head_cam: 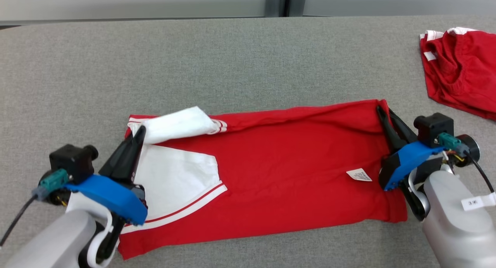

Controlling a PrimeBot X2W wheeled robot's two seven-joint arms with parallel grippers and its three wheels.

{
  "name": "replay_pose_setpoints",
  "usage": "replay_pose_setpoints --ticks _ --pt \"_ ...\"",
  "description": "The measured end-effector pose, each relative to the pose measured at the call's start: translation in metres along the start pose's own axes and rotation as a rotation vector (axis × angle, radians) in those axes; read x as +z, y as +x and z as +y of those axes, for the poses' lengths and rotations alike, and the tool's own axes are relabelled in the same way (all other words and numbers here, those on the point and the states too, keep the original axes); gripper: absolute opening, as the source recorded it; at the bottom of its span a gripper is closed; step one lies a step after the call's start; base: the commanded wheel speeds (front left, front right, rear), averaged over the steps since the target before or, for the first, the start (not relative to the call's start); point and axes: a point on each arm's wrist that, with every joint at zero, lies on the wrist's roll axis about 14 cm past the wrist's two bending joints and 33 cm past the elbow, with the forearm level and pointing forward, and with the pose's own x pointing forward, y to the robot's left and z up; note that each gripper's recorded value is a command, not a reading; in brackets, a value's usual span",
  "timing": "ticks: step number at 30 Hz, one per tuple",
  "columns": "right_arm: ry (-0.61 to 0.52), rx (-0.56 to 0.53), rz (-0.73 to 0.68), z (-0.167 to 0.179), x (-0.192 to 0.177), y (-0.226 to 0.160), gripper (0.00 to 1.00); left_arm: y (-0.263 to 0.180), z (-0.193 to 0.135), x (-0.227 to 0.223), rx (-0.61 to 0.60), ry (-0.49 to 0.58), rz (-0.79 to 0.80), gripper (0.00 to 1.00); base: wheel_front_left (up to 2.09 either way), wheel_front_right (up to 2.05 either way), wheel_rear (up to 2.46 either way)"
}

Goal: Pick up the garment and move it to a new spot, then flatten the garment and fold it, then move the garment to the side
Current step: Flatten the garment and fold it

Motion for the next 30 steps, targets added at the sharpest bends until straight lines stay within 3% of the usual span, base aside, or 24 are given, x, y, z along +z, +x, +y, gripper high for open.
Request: replay_pose_setpoints --ticks 17,18,19,20,30 --pt "0.053 -0.028 -0.035 0.013 -0.015 -0.046 0.0 -0.047 -0.018 -0.034 0.095 -0.131 0.013 0.0 0.0 0.0 0.0" --pt "0.054 -0.031 -0.035 0.013 -0.016 -0.048 0.39 -0.049 -0.018 -0.036 0.1 -0.134 0.014 0.0 0.0 0.0 0.0" --pt "0.059 -0.035 -0.041 0.013 -0.015 -0.05 1.0 -0.05 -0.018 -0.036 0.105 -0.135 0.011 0.33 0.0 0.0 0.0" --pt "0.062 -0.04 -0.047 0.012 -0.013 -0.052 1.0 -0.051 -0.018 -0.034 0.108 -0.14 0.001 1.0 0.0 0.0 0.0" --pt "0.077 -0.068 -0.189 0.003 0.029 -0.06 1.0 -0.054 0.004 0.028 0.239 -0.086 -0.262 1.0 0.0 0.0 0.0"
